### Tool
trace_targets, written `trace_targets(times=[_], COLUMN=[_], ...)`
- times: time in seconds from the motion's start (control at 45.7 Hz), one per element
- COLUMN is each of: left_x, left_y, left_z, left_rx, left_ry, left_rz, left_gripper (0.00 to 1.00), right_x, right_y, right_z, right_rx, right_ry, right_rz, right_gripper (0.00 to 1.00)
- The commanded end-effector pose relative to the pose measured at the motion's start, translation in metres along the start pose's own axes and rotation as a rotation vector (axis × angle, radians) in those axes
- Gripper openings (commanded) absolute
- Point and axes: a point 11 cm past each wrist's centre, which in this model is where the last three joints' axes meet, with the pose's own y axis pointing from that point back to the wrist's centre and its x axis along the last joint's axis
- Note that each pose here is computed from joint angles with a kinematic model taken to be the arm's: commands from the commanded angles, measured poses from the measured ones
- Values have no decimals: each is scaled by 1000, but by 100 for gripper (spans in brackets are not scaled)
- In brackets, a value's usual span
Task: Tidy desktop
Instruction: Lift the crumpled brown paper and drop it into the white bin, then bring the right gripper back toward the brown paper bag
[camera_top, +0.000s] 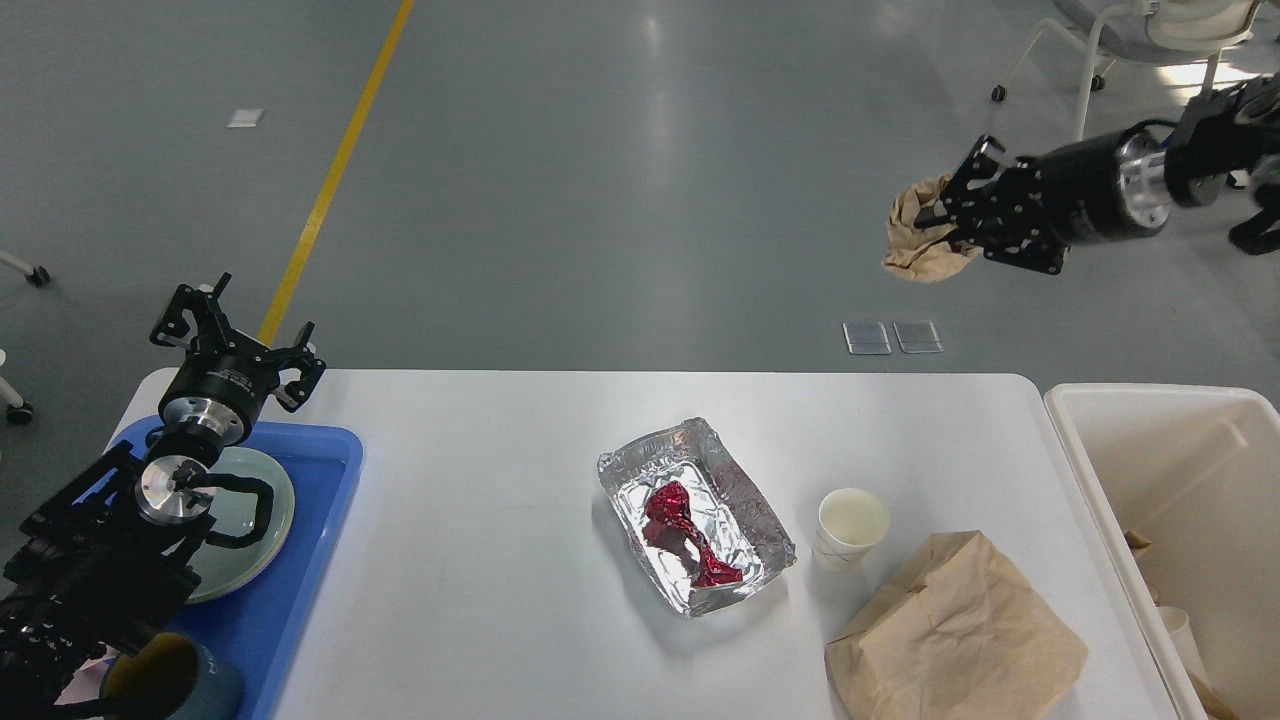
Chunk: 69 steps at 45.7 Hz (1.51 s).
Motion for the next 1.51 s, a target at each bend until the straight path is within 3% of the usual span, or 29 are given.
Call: trace_targets(times=[0.0,0.109,0.285,0.482,0.679,0.701,0.81,0.832,1.248,1.489], left_x=[0,0,0,0,0,0,0,-1,0,0], left_y=[0,0,0,0,0,0,0,0,0,0], left_z=[0,0,0,0,0,0,0,0,0,0], left_rx=[0,0,0,0,0,0,0,-1,0,0], left_ry=[0,0,0,0,0,0,0,0,0,0], left_rz=[0,0,0,0,0,0,0,-1,0,0], left_gripper=[97,97,97,97,97,97,97,97,97,97], right_x=[12,34,53,31,-31,-35,-40,-41,-64,-44], right_y=[22,24,25,30,27,27,18,18,11,-1], right_z=[-7,23,137,265,371,377,387,391,409,374], right_rx=[27,-34,-195,-430,-629,-640,-639,-643,-677,-647], right_ry=[-2,-16,-128,-188,-215,-216,-211,-211,-220,-144], right_rz=[29,135,314,447,511,519,587,602,567,534], right_gripper=[0,0,0,0,0,6,97,100,100,100])
